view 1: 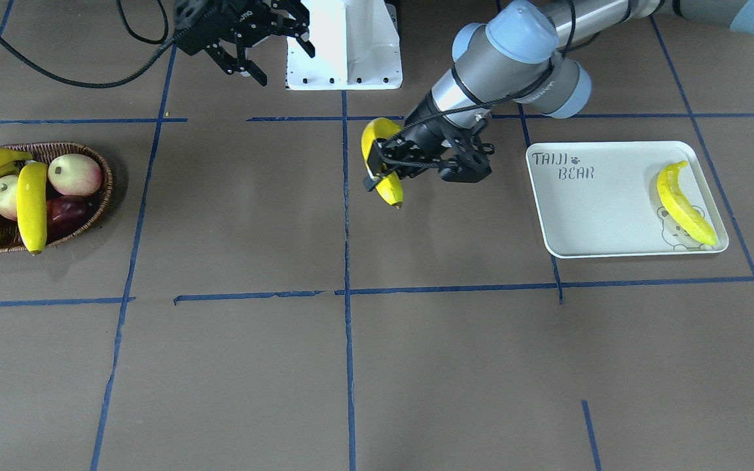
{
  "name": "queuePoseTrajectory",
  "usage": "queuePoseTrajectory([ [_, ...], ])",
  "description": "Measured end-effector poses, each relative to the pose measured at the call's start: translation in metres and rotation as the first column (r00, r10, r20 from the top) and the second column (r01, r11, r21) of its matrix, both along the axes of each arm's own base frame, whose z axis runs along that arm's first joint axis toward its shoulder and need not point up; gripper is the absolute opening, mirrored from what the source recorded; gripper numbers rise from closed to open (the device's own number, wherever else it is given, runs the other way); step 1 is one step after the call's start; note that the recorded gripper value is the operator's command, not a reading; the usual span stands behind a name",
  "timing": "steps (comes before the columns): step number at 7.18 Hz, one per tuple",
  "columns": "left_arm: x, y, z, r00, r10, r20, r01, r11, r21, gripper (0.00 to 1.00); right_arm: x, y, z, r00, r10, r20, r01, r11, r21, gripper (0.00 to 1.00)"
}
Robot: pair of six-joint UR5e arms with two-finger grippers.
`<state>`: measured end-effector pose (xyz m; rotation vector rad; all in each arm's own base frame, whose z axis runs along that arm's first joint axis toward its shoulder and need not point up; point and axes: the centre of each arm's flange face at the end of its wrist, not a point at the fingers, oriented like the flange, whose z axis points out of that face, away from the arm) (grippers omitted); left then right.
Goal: Transfer all bananas from basket to plate
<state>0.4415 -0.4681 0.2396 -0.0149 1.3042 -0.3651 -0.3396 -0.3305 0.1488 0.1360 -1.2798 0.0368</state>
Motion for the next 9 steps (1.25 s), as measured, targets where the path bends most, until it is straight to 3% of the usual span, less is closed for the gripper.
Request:
queuePoseTrajectory([
  [2,-0.073,0.005,0.116,0.978,-0.016,0.208,0.011,1.000,0.029,0.00,0.050,-0.031,0.023,0.992,0.045,-0.115,-0.055,0.994,-0.090,1.00],
  [5,-0.166,0.026,0.242,0.915,-0.019,0.402,0.017,1.000,0.008,0.00,0.084,-0.049,0.082,0.970,0.045,-0.240,-0.062,0.996,-0.066,1.00],
  [8,-0.195,0.028,0.303,0.856,-0.031,0.516,0.030,1.000,0.010,0.06,0.094,-0.054,0.097,0.962,0.047,-0.269,-0.063,0.997,-0.051,1.00],
  [9,-0.198,0.027,0.317,0.837,-0.033,0.546,0.028,0.999,0.017,0.71,0.095,-0.054,0.097,0.962,0.049,-0.270,-0.065,0.997,-0.051,1.00],
])
